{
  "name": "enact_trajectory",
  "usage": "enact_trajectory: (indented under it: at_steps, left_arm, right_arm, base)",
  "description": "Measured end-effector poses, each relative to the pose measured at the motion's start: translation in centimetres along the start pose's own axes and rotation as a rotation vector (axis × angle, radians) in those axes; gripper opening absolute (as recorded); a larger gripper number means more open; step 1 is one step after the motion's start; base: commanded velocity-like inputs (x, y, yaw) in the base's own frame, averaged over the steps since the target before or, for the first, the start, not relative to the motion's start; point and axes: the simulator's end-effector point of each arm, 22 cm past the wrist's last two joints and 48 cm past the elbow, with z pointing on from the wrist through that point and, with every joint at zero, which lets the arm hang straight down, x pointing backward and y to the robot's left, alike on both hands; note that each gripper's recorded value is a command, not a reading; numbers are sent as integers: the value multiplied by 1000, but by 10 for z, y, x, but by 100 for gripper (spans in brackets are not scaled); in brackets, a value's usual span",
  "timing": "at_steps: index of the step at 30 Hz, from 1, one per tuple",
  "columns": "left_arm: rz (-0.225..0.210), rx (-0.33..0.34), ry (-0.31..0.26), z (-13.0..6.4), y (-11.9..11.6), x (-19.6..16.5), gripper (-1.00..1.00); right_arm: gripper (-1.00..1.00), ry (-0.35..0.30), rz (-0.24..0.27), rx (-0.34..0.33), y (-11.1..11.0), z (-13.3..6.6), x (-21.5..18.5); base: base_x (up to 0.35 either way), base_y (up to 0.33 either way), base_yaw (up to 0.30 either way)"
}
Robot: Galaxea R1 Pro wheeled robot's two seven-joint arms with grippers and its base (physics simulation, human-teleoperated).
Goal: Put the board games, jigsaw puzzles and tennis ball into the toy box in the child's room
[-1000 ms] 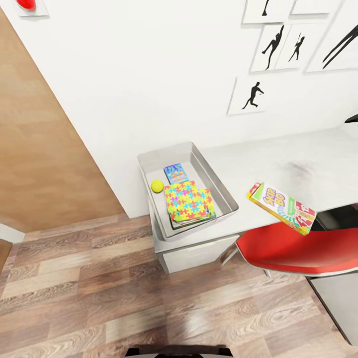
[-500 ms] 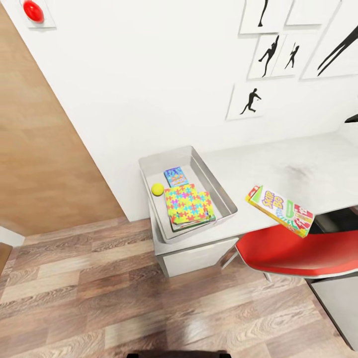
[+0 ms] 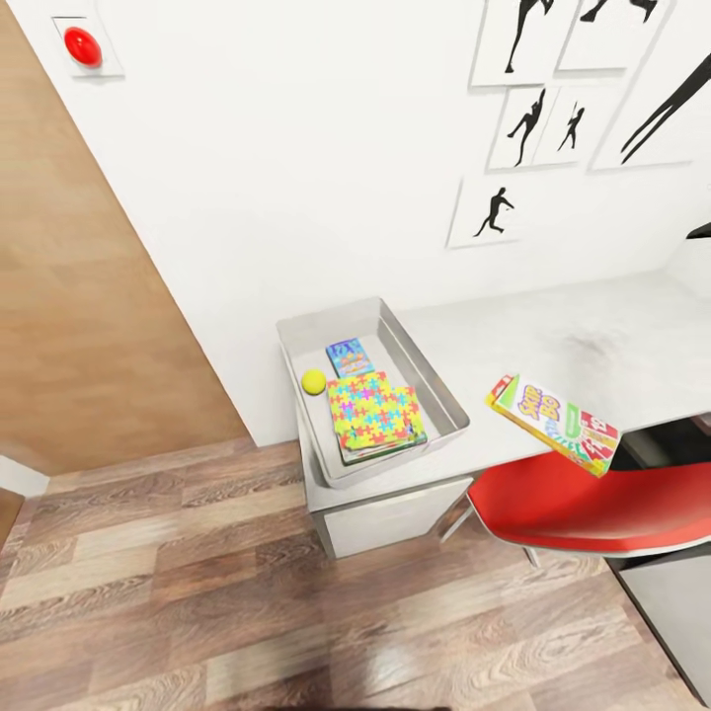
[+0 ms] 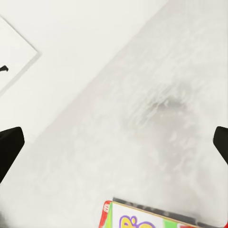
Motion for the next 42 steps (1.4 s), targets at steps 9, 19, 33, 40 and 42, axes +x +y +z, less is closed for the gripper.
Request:
enact_trajectory:
  at_steps: [9, 19, 33, 40, 42]
  left_arm:
    - [-3, 1, -15, -1, 0, -6, 100]
    - [-7, 3, -31, -2, -1, -12, 100]
    - [-12, 5, -53, -3, -1, -22, 100]
    - [-15, 6, -65, -4, -1, -26, 100]
    - [-16, 7, -68, -4, -2, -27, 100]
  right_arm:
    - [100, -21, -2, -12, 5, -12, -10]
    - [100, -29, -8, -18, 9, -20, -14]
    - [100, -33, -12, -40, 20, -30, -14]
    - [100, -26, -14, -38, 18, -32, -10]
    - [100, -26, -14, -39, 18, -33, -10]
  base:
    - [0, 0, 0]
    - [0, 0, 0]
    - [0, 0, 0]
    - [0, 0, 0]
    - [0, 0, 0]
